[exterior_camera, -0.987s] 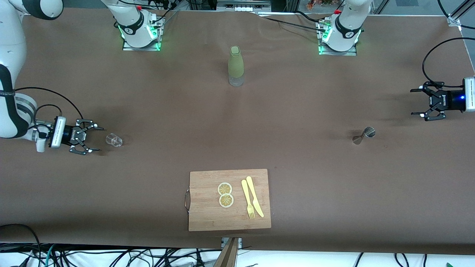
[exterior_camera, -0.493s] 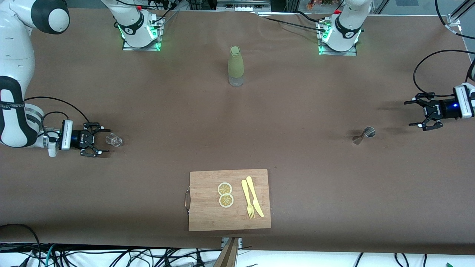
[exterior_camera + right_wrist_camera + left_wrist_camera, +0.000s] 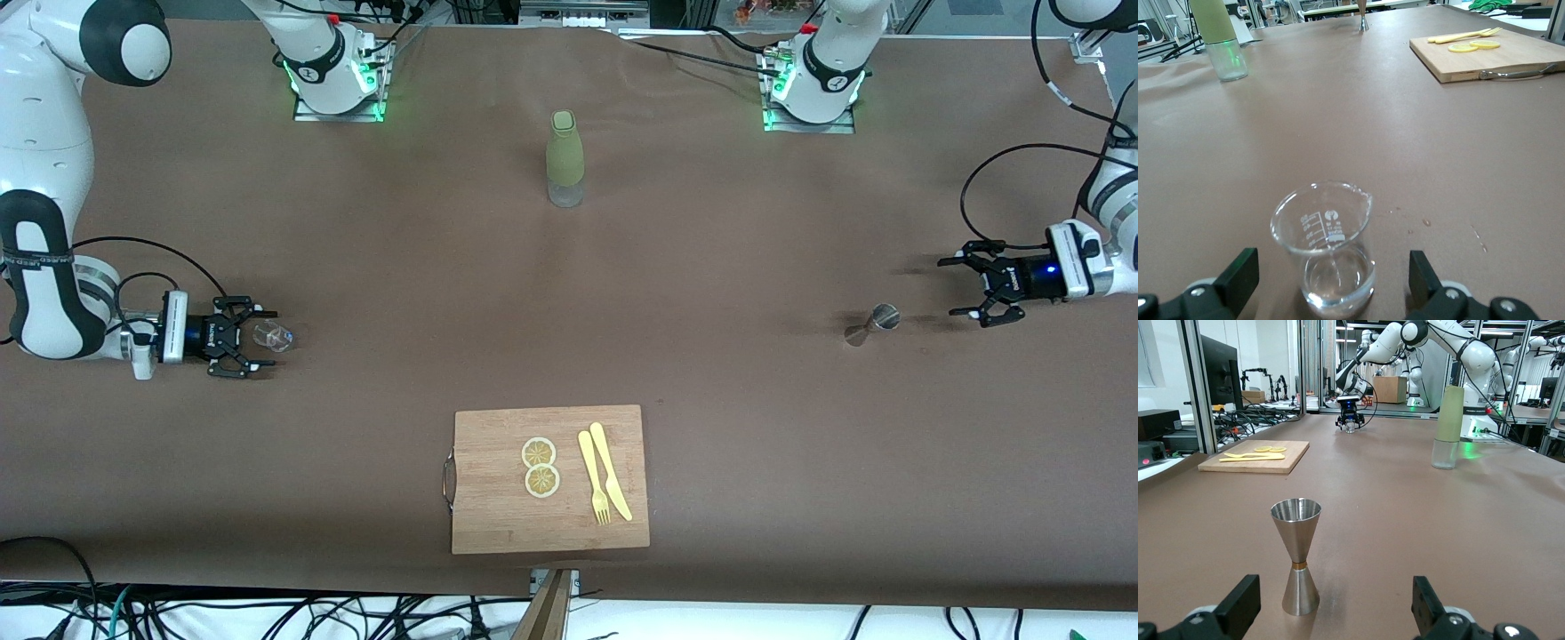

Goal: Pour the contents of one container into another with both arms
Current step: 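Grasp the glass beaker with the right gripper while the left gripper grasps the jigger, then lift the beaker and jigger, bringing both grippers together mid-table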

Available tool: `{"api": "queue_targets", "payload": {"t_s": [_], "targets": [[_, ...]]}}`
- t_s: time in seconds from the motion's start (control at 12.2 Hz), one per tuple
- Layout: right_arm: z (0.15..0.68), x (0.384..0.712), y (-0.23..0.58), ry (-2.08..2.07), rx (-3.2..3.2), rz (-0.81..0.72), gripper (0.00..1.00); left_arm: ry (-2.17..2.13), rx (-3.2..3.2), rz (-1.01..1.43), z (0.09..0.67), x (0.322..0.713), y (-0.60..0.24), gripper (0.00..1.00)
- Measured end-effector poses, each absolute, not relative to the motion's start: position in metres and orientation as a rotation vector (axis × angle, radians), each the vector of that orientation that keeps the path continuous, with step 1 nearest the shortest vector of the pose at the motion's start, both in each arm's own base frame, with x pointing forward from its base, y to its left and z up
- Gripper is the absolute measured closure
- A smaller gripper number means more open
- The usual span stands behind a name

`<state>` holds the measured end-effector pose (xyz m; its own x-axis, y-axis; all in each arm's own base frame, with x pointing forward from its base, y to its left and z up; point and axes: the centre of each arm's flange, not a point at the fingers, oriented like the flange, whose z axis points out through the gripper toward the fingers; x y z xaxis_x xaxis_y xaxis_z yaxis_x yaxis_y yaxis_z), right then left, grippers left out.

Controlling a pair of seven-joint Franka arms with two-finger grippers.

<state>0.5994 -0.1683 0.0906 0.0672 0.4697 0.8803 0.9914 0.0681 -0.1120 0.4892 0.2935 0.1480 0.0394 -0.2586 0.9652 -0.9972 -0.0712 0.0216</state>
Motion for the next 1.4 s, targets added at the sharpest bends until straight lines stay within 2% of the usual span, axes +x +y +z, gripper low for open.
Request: {"api": "queue_targets", "payload": {"t_s": [0.49,0.58,0.74,0.9,1.4], "targets": [[0.091,0.601,-0.163,-1.522,-1.508,-0.803,0.06,-1.325,1.487,1.158,0.127,0.501,0.293,0.0],[0.091,0.601,-0.163,-1.522,-1.507,-0.802,0.17,-1.305,1.496,1.178,0.12,0.505,0.29,0.0],[0.091,0.601,-0.162,-1.522,-1.506,-0.802,0.25,-1.27,1.496,1.203,0.106,0.513,0.277,0.0],[0.091,0.601,-0.16,-1.522,-1.503,-0.801,0.51,-1.256,1.489,1.197,0.093,0.52,0.26,0.0],[0.092,0.606,-0.149,-1.538,-1.486,-0.791,0.51,-1.231,1.46,1.15,0.07,0.519,0.225,0.0]]}}
